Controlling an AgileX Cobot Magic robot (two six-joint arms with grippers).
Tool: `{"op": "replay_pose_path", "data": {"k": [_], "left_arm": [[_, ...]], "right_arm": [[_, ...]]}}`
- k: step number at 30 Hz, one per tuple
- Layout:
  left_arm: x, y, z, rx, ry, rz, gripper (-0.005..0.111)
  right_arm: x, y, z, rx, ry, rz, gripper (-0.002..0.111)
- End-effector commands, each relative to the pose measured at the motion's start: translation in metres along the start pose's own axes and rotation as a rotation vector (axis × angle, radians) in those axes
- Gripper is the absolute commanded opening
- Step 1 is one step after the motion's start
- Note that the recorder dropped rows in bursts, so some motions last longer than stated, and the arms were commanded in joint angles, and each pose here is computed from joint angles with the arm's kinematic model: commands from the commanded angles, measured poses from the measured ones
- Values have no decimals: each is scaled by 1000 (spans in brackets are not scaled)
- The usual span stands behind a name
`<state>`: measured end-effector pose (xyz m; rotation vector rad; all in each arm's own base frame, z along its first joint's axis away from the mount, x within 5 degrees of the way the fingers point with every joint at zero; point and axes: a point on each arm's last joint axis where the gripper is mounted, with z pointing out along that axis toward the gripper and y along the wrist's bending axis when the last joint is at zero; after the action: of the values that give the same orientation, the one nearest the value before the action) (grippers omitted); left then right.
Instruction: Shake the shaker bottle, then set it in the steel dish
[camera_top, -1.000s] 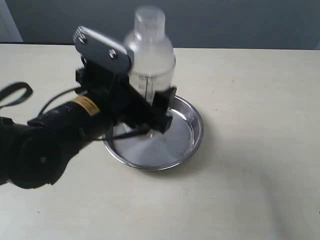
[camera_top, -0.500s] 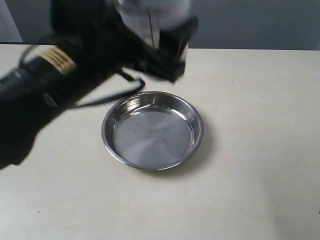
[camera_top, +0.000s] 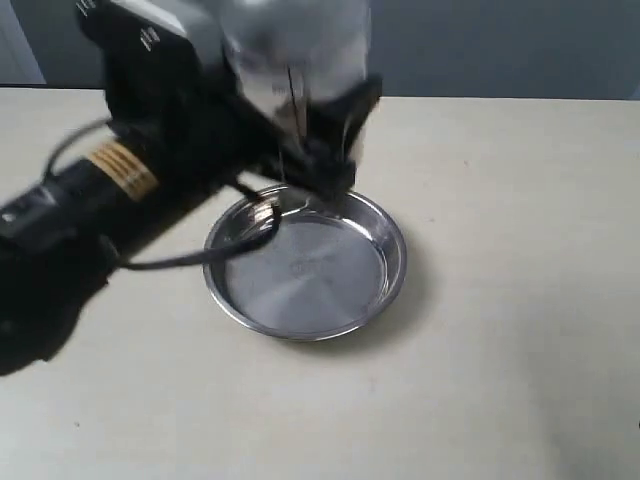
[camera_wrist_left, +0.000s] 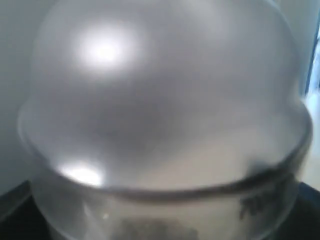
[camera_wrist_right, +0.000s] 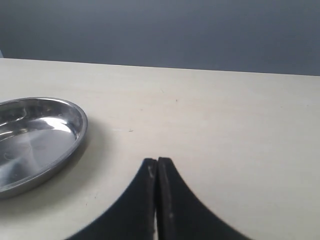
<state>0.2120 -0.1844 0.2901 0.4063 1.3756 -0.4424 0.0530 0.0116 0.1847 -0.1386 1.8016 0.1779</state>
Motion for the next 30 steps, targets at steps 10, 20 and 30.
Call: {"op": "replay_pose_path", "data": {"k": [10,20,30], "left_arm": [[59,12,-3,-94,252,3,0],[21,25,1,-244,195,-66,0],[-43,-4,-6,-31,-155,15,0]], "right_arm": [[-1,0,0,1,-16,-7,-1],[-1,0,0,1,-16,-7,-1],[-1,0,0,1,-16,-7,-1]]}}
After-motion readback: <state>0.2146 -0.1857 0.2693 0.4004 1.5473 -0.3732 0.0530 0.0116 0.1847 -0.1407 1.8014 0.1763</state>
